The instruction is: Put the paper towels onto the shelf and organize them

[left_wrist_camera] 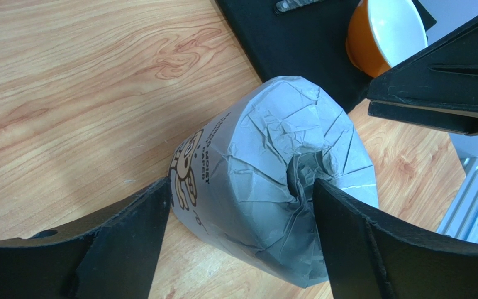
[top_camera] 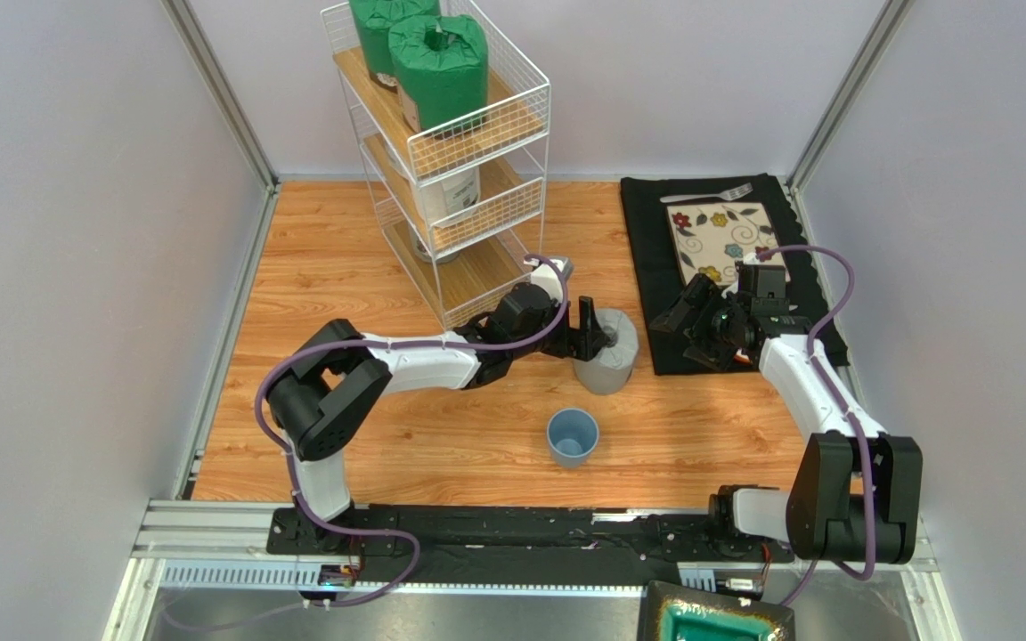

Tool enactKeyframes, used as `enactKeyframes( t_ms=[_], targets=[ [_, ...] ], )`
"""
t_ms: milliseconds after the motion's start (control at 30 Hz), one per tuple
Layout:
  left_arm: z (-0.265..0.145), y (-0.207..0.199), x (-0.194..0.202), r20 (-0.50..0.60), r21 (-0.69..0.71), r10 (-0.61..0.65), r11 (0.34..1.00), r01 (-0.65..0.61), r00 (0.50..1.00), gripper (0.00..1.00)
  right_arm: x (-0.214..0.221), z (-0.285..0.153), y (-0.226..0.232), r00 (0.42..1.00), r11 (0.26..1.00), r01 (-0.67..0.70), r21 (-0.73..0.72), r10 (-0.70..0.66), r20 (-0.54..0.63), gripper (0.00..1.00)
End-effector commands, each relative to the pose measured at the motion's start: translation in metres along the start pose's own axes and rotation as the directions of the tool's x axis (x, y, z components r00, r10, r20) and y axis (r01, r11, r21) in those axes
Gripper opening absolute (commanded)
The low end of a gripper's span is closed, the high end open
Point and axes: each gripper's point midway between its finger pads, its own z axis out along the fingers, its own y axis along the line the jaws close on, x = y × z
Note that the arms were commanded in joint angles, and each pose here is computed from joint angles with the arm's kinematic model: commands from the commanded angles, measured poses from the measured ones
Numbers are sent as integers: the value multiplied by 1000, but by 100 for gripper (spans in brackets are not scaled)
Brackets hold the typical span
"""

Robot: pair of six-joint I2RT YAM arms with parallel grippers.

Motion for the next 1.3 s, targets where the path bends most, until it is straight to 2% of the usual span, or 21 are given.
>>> enactKeyframes(
  t_ms=[0,100,267,300,433,700,1000,1200,1267],
  targets=[
    [7,1,1,-1,-14,15,1000,-15,1000,88,-5,1,2,1000,1000,9,-12,-9,22,86],
    [9,2,4,-9,-19,4,1000,-4,1000,79,-5,1,1,1000,1000,9,-12,-9,22,86],
    [6,7,11,-22,-22,1,1000,-1,1000,56,-4,1,0,1000,1000,8,-6,-7,21,86],
    [6,7,13,-26,-21,4,1000,-4,1000,47,-3,1,0,1000,1000,7,-7,-7,19,86],
    [-2,8,15,-28,-19,16,1000,-16,999,34,-4,2,0,1000,1000,8,-9,-7,19,86],
    [-33,4,5,10,-7,33,999,-33,999,32,-2,4,1,1000,1000,-1,-18,1,9,86],
    [-73,26,5,61,-96,67,994,-60,996,31,-1,7,3,1000,999,-12,-35,12,0,86],
    [-103,38,15,53,-125,82,989,-75,995,31,-3,8,6,1000,999,-17,-45,16,-2,86],
    [-116,53,28,40,-169,76,983,-68,996,34,-4,8,8,1000,999,-16,-50,16,-5,86]
  ],
)
